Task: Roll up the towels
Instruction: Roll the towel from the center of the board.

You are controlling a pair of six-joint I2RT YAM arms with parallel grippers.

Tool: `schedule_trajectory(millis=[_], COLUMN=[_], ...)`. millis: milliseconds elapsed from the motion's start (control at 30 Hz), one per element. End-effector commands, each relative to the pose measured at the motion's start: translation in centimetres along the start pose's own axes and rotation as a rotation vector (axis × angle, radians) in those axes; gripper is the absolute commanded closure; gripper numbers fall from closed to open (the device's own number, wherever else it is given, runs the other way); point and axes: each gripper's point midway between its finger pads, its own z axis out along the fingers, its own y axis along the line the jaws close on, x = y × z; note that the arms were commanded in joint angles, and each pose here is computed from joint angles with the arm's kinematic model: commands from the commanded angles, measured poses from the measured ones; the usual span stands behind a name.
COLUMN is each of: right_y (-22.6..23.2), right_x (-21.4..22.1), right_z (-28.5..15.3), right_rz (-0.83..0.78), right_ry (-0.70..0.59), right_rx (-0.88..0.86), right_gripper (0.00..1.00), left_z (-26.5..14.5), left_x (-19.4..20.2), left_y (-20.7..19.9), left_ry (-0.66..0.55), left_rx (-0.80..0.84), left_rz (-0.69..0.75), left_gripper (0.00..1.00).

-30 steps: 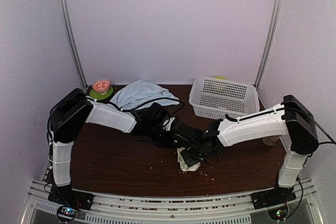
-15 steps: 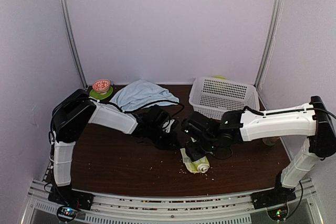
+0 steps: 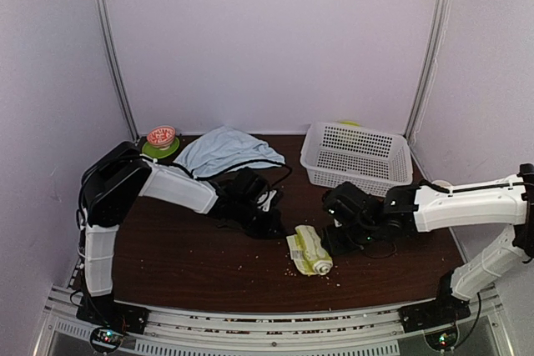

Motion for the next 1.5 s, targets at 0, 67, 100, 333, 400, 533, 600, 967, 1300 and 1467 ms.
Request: schedule_trajectory(millis=[0, 67, 100, 333, 400, 533, 600, 967, 1300, 1467], right_y=[-0.5, -0.4, 0.0, 2.5, 2.8, 3.1, 3.2, 4.4, 4.8, 5.1], right_x=[-0.6, -0.1, 0.1, 1.2, 1.8, 2.9, 3.4, 4.5, 4.1, 3.6], right_z=[0.5, 0.9, 1.0, 1.7, 2.1, 3.1, 3.5, 5.1, 5.1, 4.4], right_rz=[0.134, 0.132, 0.127, 0.044, 0.029, -0.001, -0.016, -0.060, -0.095, -0.105], right_ry=[-0.036, -0.025, -0.021, -0.010, 0.001, 0.025, 0.034, 0.045, 0.039, 0.031], right_rx=[-0.088, -0.109, -0.127, -0.143, -0.129, -0.106, -0.098, -0.106, -0.102, -0.117], right_gripper=[0.58, 0.56, 0.56, 0.57, 0.59, 0.64, 0.65, 0.64, 0.62, 0.55], left_z=[-1.4, -2.2, -3.0, -6.8, -7.5, -7.8, -7.4, -3.7, -1.3, -0.5], left_x=[0.5, 0.5, 0.2, -1.4, -2.0, -3.1, -3.5, -3.9, -2.2, -0.4], left_y=[0.6, 0.2, -0.4, -3.2, -4.3, -6.3, -7.2, -9.1, -7.4, -5.2], left_ry=[-0.007, -0.017, -0.029, -0.101, -0.120, -0.137, -0.131, -0.066, 0.013, 0.056], left_rx=[-0.041, -0.043, -0.037, -0.030, -0.016, 0.007, 0.020, 0.087, 0.092, 0.055], left_rz=[0.003, 0.010, 0.016, 0.047, 0.055, 0.076, 0.087, 0.101, 0.087, 0.074], left_gripper=[1.00, 1.00, 1.00, 1.00, 1.00, 1.00, 1.00, 1.00, 1.00, 1.00])
